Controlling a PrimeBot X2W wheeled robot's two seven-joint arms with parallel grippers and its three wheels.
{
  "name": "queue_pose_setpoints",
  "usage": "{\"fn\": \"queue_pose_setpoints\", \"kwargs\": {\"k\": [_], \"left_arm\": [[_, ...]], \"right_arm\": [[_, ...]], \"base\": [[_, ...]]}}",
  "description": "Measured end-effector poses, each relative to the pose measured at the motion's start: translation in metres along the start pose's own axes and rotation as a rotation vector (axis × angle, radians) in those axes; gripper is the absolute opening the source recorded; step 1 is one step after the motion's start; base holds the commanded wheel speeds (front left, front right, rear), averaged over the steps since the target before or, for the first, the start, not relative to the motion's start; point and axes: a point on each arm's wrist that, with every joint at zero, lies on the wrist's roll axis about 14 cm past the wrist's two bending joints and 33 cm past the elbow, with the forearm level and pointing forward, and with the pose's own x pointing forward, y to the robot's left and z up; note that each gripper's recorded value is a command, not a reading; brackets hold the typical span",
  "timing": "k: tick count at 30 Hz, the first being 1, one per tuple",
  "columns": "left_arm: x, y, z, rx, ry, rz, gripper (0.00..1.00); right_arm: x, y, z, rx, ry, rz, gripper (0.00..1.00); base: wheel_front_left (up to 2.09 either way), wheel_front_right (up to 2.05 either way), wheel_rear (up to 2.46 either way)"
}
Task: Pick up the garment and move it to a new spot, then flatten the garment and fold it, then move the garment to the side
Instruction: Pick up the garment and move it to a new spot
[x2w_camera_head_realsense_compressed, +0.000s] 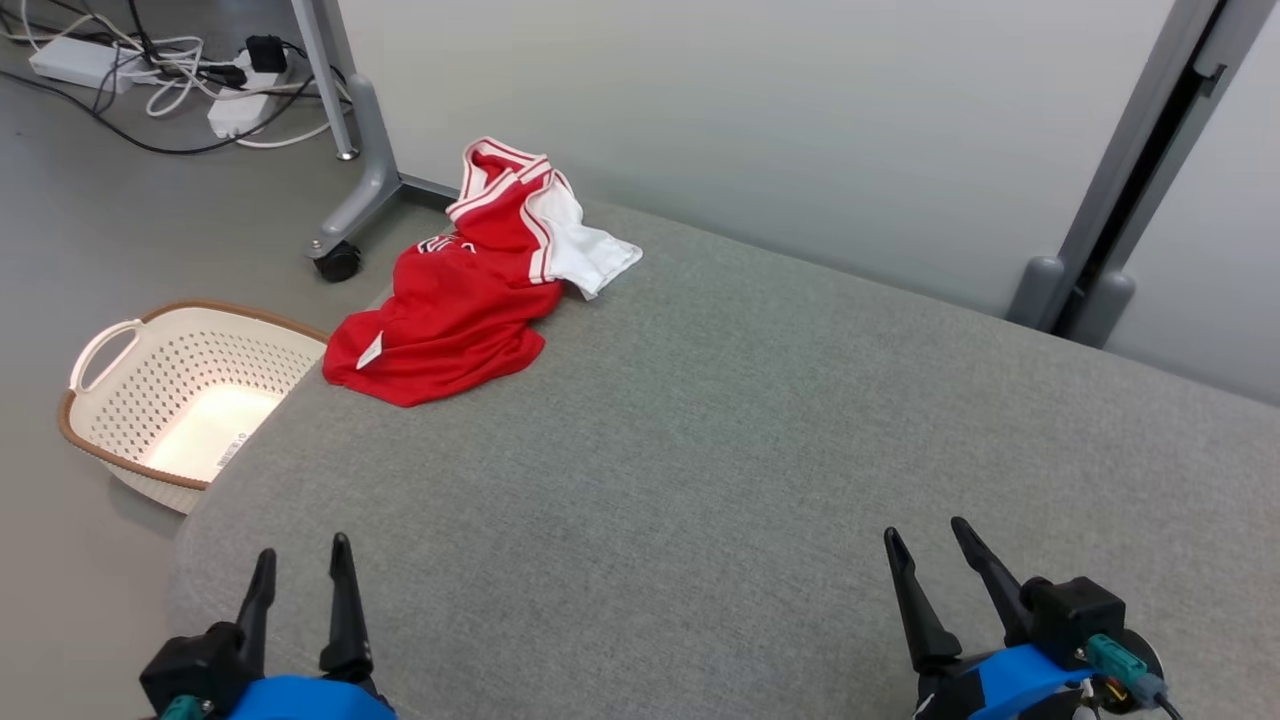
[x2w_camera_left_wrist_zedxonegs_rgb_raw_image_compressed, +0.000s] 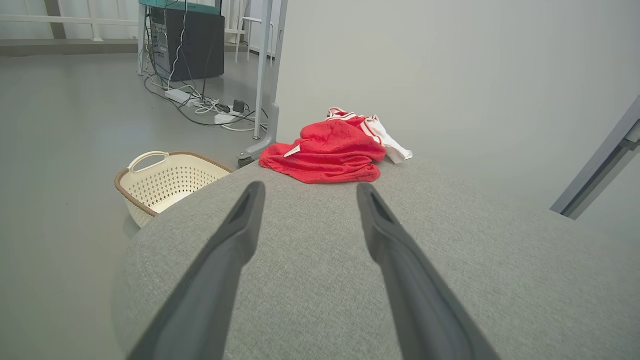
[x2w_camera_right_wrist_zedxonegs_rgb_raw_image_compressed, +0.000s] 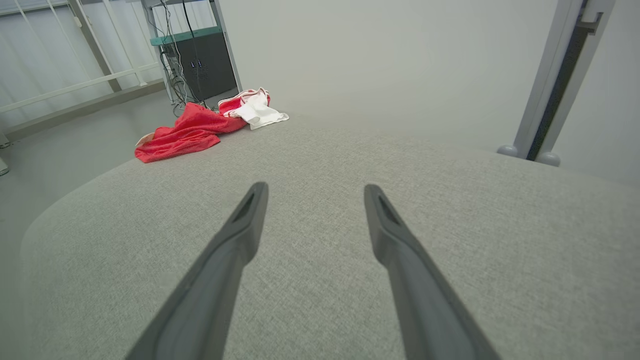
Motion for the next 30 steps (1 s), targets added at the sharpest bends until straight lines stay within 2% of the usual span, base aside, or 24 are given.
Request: {"fn": "queue_pose_setpoints", "kwargs": {"k": [3, 7, 11, 14, 17, 19, 21, 26, 30], "left_arm": [[0.008, 0.002, 0.005, 0.003, -0.004, 0.004, 1.00], [0.038, -0.005, 0.038, 0.016, -0.088, -0.026, 1.00], [0.082, -0.015, 0.087, 0.104, -0.187, -0.076, 1.00], [0.120, -0.039, 0.118, 0.167, -0.233, -0.148, 1.00], [0.164, -0.064, 0.130, 0.240, -0.222, -0.215, 1.00], [0.195, -0.079, 0.138, 0.251, -0.226, -0.231, 1.00], [0.224, -0.094, 0.129, 0.273, -0.180, -0.254, 1.00], [0.287, -0.111, 0.074, 0.334, -0.002, -0.247, 1.00], [0.320, -0.116, 0.010, 0.364, 0.170, -0.229, 1.00]], "right_arm": [[0.002, -0.009, 0.000, -0.003, -0.004, -0.019, 1.00], [0.003, -0.028, -0.001, -0.023, 0.002, -0.064, 1.00], [0.008, -0.050, 0.002, -0.047, 0.003, -0.110, 1.00], [0.010, -0.064, 0.002, -0.065, 0.013, -0.140, 1.00], [0.010, -0.081, 0.001, -0.088, 0.028, -0.176, 1.00], [0.010, -0.094, -0.001, -0.104, 0.038, -0.201, 1.00], [0.009, -0.105, -0.005, -0.114, 0.056, -0.226, 1.00], [0.004, -0.128, -0.022, -0.118, 0.109, -0.276, 1.00], [0.000, -0.142, -0.040, -0.113, 0.154, -0.305, 1.00]], "base": [[0.00, 0.00, 0.00], [0.00, 0.00, 0.00], [0.00, 0.00, 0.00], [0.00, 0.00, 0.00], [0.00, 0.00, 0.00], [0.00, 0.00, 0.00], [0.00, 0.00, 0.00], [0.00, 0.00, 0.00], [0.00, 0.00, 0.00]]}}
